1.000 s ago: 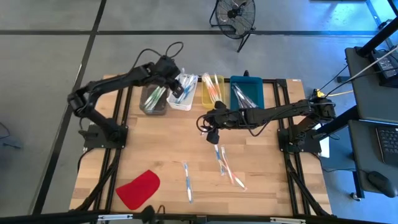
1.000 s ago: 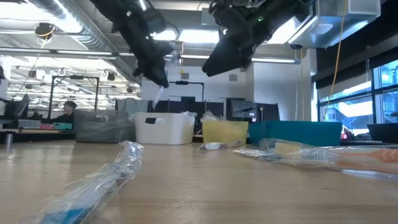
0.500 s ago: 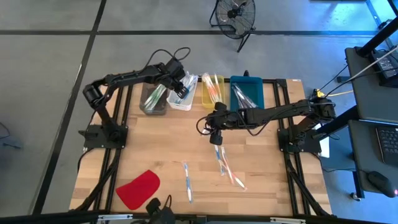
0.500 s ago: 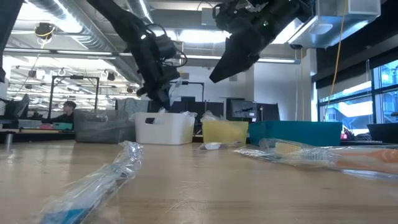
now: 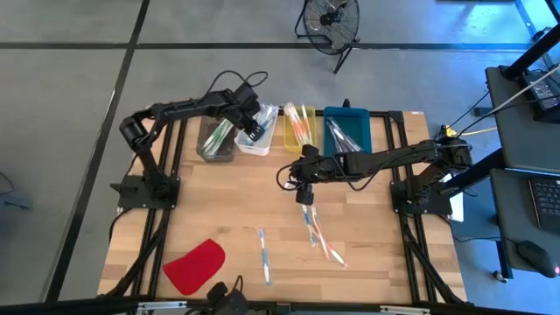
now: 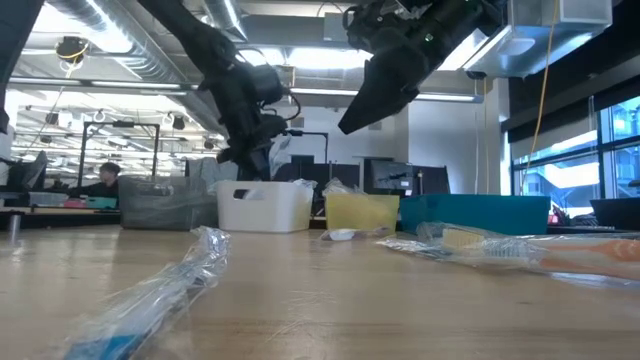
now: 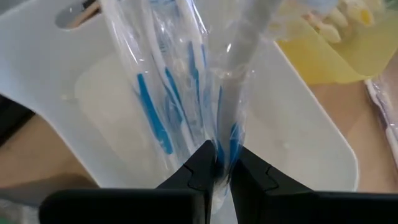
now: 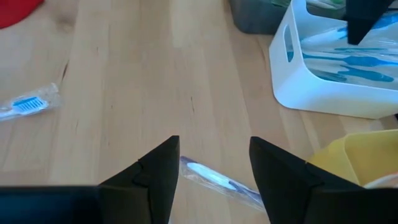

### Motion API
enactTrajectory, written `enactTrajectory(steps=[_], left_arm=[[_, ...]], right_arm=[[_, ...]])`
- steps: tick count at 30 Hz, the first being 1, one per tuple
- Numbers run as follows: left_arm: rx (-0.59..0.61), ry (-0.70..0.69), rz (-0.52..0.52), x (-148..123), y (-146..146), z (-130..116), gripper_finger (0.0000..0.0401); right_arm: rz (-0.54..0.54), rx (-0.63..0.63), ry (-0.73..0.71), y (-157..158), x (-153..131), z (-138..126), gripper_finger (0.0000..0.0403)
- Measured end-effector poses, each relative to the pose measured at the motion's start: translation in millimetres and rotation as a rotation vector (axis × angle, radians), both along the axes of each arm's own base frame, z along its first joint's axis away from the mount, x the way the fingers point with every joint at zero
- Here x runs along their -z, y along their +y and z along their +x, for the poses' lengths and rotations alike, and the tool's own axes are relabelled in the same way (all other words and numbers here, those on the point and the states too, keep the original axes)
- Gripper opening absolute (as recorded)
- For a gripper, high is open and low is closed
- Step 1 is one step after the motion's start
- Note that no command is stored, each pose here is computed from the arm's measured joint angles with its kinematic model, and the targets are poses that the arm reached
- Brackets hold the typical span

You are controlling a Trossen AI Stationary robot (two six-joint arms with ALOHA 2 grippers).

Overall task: Pick & Place Toothbrushes
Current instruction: Put the blue toothbrush into the white bin, then put the violet toothbrush into the blue bin

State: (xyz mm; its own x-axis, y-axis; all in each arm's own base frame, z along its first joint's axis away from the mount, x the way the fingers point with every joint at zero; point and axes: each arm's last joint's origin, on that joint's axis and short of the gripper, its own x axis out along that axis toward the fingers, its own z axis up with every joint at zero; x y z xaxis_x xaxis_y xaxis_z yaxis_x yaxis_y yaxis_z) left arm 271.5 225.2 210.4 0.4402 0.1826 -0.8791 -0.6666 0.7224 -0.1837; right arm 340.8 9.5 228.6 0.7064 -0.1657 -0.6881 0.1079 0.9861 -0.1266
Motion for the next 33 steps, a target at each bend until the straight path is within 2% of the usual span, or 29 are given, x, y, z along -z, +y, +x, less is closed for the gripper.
enactTrajectory(steps=[9, 18, 27, 33], left_arm=[[-0.006, 0.040, -0.005, 17.9, 4.4, 5.8, 0.0048], [0.031, 0.041, 0.017, 16.8, 5.0, 6.5, 0.0106], [0.079, 0.083, 0.010, -10.7, 7.3, 9.3, 0.0171], [0.116, 0.125, -0.008, -27.0, 6.0, 7.9, 0.0186]], right_arm=[[-0.001, -0.004, 0.015, 0.0, 0.9, -0.9, 0.0207], [-0.078, -0.086, 0.079, 0.0, 4.2, -3.8, 0.0222], [-0.143, -0.146, 0.179, -7.4, 24.8, 1.5, 0.0233], [-0.173, -0.162, 0.219, -16.7, 34.9, 4.7, 0.0241]])
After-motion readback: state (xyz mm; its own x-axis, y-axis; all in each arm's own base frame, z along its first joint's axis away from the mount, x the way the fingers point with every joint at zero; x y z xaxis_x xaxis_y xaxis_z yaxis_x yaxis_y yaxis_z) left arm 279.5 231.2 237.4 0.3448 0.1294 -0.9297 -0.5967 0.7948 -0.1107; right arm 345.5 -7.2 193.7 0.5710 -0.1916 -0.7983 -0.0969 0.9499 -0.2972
